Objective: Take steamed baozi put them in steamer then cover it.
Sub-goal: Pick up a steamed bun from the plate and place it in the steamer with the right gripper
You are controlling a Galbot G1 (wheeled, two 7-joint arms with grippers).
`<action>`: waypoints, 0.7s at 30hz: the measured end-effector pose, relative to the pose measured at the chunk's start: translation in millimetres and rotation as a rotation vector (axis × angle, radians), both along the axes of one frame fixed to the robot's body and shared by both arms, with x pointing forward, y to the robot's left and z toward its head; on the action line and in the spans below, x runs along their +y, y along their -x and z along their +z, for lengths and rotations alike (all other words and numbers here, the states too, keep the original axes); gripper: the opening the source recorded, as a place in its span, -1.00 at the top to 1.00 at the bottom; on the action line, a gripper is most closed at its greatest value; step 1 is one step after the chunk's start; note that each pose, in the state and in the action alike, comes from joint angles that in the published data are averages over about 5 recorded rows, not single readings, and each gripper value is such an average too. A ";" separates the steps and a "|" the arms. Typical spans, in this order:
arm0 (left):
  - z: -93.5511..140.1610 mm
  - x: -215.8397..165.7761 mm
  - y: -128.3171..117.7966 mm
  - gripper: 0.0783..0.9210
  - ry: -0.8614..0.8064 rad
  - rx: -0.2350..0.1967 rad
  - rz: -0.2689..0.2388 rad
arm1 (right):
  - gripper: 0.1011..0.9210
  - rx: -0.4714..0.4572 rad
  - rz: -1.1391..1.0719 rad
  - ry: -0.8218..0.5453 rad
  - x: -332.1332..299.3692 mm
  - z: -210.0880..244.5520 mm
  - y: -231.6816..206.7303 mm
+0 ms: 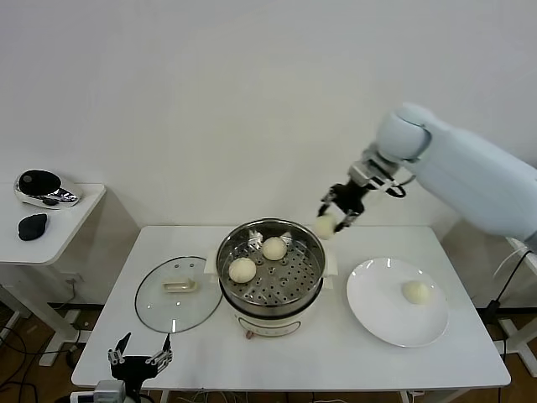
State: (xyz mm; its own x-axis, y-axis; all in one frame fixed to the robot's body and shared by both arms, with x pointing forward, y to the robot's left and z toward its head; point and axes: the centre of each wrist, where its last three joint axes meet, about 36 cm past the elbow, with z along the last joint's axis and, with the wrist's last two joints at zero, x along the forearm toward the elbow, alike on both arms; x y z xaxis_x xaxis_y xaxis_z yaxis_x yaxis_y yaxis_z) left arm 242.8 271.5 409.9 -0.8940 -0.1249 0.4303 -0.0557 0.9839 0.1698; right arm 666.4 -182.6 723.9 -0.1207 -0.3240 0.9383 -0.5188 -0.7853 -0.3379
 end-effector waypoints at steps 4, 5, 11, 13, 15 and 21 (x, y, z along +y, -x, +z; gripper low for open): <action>1.1 1.1 0.3 -0.77 -0.001 -0.003 0.005 | 0.05 -0.053 0.160 0.053 38.5 -6.5 8.4; 1.3 1.2 0.3 -0.77 0.000 -0.003 0.006 | 0.04 -0.066 0.197 0.066 47.3 -9.4 10.5; 1.6 1.1 -0.1 -0.77 0.003 0.000 0.009 | 0.03 -0.124 0.379 0.136 89.6 -32.5 21.2; 1.1 1.3 0.1 -0.77 0.004 0.003 0.010 | 0.03 -0.135 0.428 0.155 100.5 -42.6 24.7; 0.4 1.5 0.1 -0.77 0.004 0.005 0.012 | 0.03 -0.141 0.470 0.172 109.1 -53.1 28.2; -2.3 1.0 -1.7 -0.77 0.010 0.009 0.015 | 0.03 -0.133 0.561 0.197 125.4 -83.0 38.8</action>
State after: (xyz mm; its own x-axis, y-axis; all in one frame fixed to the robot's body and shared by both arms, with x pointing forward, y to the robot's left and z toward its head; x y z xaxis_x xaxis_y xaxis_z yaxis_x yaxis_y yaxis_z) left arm 244.5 272.5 407.5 -0.8882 -0.1336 0.4397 -0.0685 0.9846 0.1608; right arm 627.7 -57.3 640.8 -0.1020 -0.1942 0.9757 0.0290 -0.9809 -0.1922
